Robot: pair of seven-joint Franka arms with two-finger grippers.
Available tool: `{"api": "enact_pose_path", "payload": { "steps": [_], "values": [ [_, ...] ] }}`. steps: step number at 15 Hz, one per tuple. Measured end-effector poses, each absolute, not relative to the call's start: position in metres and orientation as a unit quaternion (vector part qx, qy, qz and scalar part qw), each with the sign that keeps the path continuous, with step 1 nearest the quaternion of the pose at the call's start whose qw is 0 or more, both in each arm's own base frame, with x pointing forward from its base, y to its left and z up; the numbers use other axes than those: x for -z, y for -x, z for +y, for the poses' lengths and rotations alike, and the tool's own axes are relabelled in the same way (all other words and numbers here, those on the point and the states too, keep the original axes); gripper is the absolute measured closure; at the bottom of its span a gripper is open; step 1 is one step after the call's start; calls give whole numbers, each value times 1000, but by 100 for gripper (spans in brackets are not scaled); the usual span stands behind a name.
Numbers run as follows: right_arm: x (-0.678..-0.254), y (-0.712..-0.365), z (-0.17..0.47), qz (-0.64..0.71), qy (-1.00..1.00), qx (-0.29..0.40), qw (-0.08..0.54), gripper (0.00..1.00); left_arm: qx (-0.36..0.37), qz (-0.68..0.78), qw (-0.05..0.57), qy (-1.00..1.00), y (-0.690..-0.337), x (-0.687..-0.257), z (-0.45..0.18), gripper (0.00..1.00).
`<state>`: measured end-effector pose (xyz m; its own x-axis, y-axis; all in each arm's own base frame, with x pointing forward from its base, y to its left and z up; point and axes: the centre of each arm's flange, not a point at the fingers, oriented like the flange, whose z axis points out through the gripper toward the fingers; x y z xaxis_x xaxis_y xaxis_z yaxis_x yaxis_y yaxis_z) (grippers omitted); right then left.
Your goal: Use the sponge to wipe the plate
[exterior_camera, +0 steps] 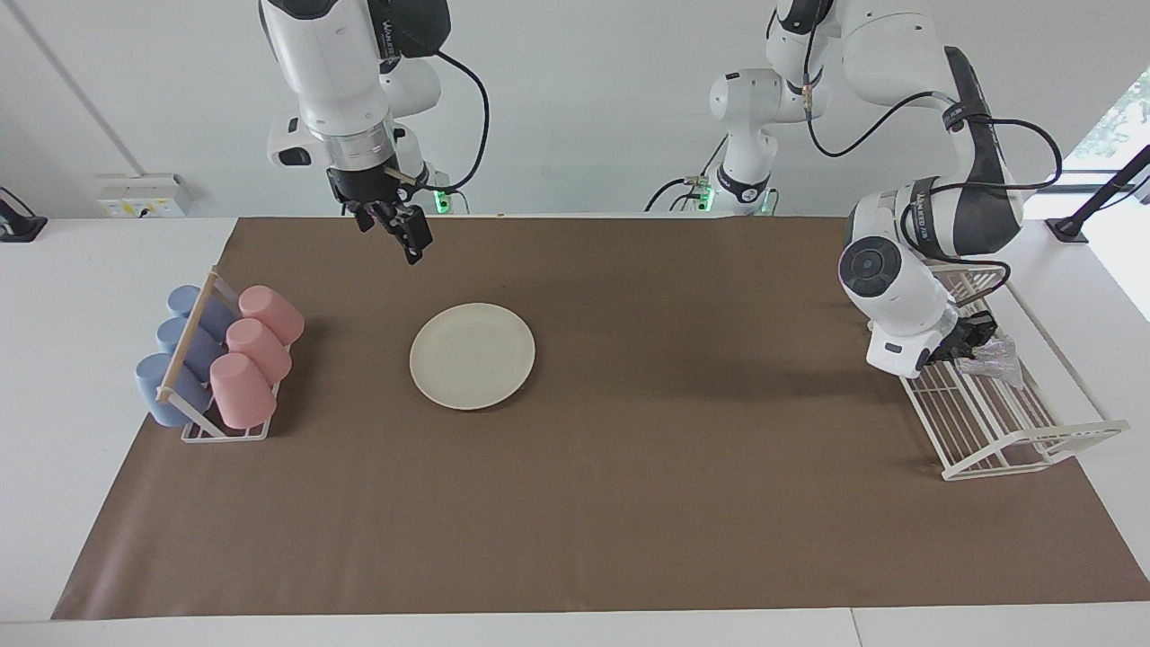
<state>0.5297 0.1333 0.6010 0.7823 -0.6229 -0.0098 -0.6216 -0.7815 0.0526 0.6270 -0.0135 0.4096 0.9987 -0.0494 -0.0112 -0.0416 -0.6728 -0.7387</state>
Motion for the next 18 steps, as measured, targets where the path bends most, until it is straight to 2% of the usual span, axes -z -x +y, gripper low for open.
{"api": "enact_pose_path", "payload": {
  "steps": [7,11,14,18],
  "values": [
    [-602,-527,143,-358,-933,26,3,0,10,21,406,914,-629,-417,-13,95],
    [-603,-523,152,-405,-914,34,-7,0,4,0,399,917,-635,-465,-15,95],
    [-604,-522,154,-416,-909,34,-9,0,-27,-34,315,948,-629,-516,-22,95],
    [-605,-521,159,-467,-884,34,-8,0,-73,-74,142,984,-611,-554,-44,95]
  ]
}}
